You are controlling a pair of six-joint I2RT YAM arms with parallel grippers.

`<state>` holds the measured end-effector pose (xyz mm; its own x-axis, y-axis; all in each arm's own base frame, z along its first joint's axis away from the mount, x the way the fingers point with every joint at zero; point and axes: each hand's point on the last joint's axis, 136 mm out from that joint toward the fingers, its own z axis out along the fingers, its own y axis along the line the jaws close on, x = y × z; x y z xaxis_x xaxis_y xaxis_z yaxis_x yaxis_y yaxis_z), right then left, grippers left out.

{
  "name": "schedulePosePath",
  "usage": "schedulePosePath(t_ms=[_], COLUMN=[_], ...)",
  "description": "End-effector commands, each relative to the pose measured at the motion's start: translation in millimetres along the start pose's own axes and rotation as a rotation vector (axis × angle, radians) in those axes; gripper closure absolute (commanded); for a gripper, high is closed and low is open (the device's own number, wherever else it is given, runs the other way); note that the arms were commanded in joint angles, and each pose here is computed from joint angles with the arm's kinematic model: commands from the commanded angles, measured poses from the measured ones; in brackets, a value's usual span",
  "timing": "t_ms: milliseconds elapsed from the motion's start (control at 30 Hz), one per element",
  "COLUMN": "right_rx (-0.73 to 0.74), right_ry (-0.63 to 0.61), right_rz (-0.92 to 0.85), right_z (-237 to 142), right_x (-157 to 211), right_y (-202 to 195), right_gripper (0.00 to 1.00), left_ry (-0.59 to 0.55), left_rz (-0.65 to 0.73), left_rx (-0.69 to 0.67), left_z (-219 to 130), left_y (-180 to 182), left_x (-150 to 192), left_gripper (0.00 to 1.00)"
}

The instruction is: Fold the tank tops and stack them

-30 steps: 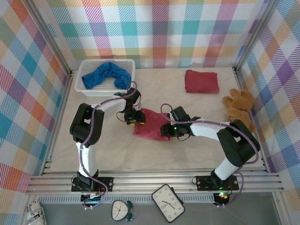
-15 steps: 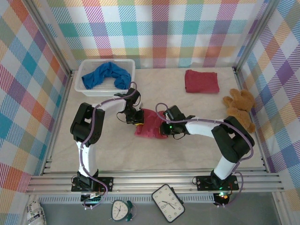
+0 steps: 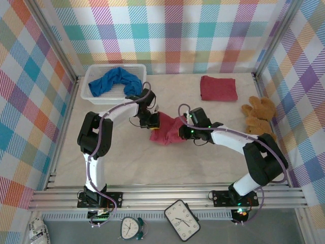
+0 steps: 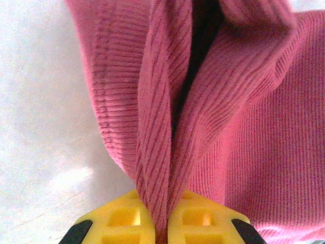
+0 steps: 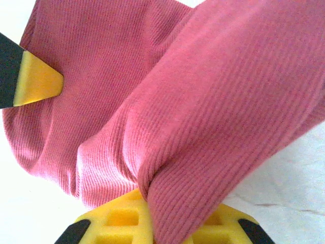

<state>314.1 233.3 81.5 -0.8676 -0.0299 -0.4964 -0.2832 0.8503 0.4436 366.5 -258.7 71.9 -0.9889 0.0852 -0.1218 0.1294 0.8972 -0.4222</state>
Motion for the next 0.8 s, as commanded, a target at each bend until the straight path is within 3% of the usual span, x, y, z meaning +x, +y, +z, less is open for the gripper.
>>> schedulePosePath(t_ms=[0, 367, 767], right_rx=[-0.040, 0.053, 0.369], right_ry=[-0.039, -0.169, -0.240], right_rz=[-0.054, -0.194, -0.392], right_z=[-17.7, -57.7, -73.6], right_x=[-22.6, -105.2, -196.1], right_y=[-0.6, -54.3, -143.4], right_gripper=[1.00, 1.00, 1.00], left_ry=[-0.010, -0.207, -0.489], left_rz=[0.016, 0.101, 0.190], left_rx=[0.025, 0.102, 0.311], left_z=[-1.8, -14.4, -2.1], left_y=[-17.5, -77.9, -143.7], left_x=[-16.5, -115.8, -204.4], left_gripper=[1.00, 1.00, 1.00])
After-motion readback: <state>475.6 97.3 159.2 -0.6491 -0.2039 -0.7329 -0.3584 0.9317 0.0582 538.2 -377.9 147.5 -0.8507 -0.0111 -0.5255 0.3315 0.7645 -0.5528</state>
